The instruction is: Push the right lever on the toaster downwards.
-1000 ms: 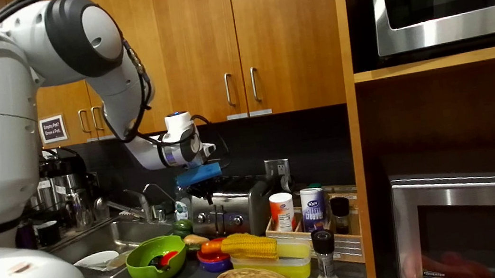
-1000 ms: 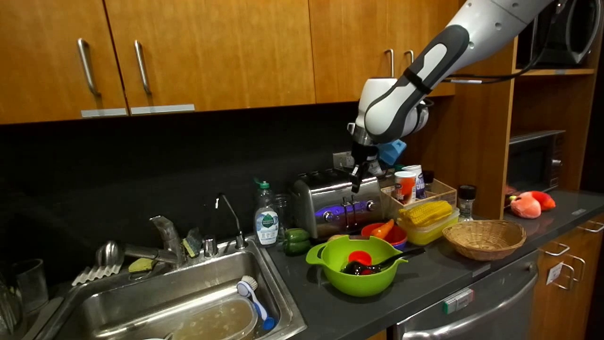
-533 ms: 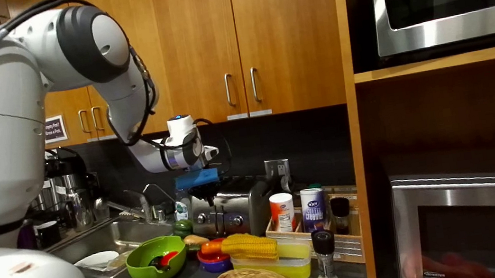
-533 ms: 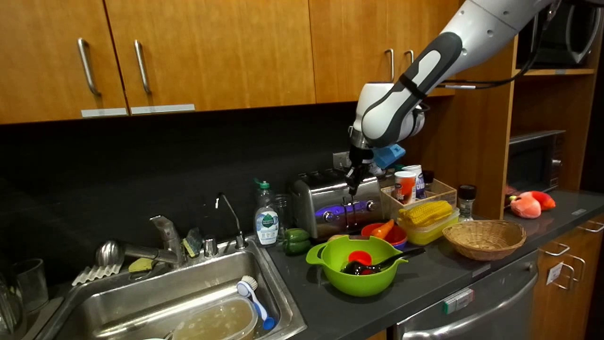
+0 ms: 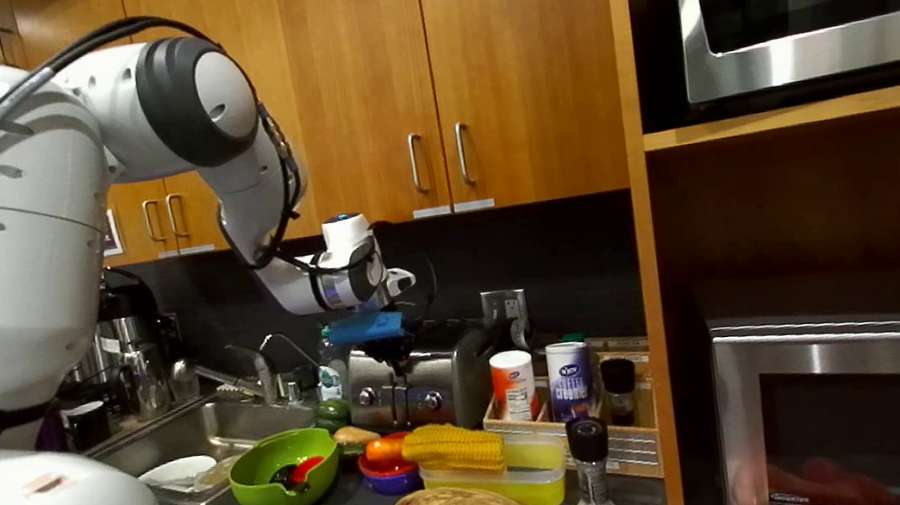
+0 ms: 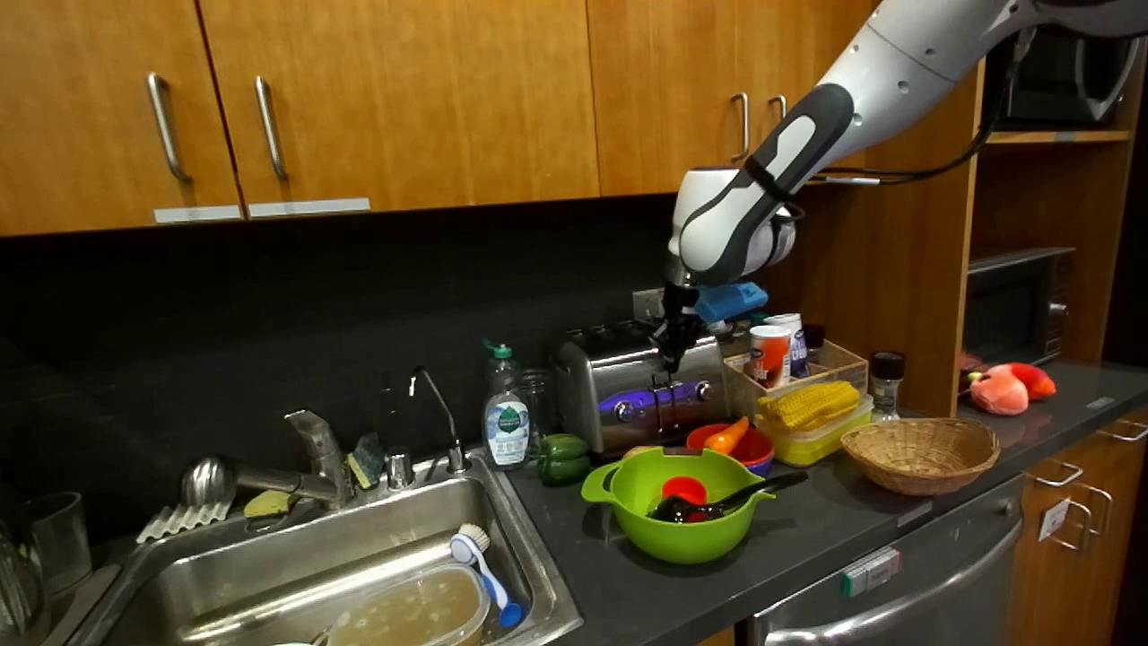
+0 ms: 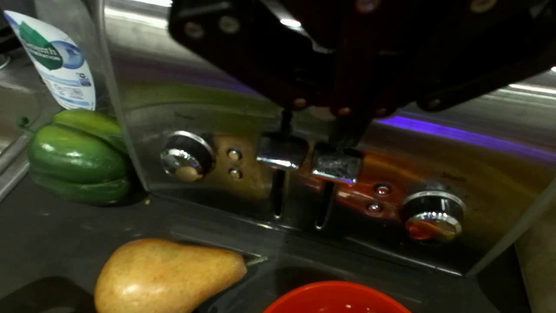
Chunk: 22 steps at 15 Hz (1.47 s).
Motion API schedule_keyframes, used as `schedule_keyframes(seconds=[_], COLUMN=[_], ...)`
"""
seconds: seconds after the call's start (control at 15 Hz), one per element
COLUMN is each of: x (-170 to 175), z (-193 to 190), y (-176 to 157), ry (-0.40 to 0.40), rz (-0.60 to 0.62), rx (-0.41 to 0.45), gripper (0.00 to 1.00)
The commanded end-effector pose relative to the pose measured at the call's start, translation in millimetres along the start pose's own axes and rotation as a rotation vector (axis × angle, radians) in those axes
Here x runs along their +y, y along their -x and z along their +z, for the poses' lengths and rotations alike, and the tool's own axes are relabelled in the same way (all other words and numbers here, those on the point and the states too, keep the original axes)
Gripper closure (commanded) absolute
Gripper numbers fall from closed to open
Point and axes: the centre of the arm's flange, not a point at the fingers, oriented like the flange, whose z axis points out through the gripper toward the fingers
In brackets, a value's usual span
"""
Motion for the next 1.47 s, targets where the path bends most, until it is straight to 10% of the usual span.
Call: schedule_keyframes(seconds=[0.0,1.4], x=[5,1], z=[9,54], y=[-16,-4], ry=[0.025,-0.013], rz=[0.076,0.203], rx=[-0.025,-0.131], gripper=[1.0,1.0])
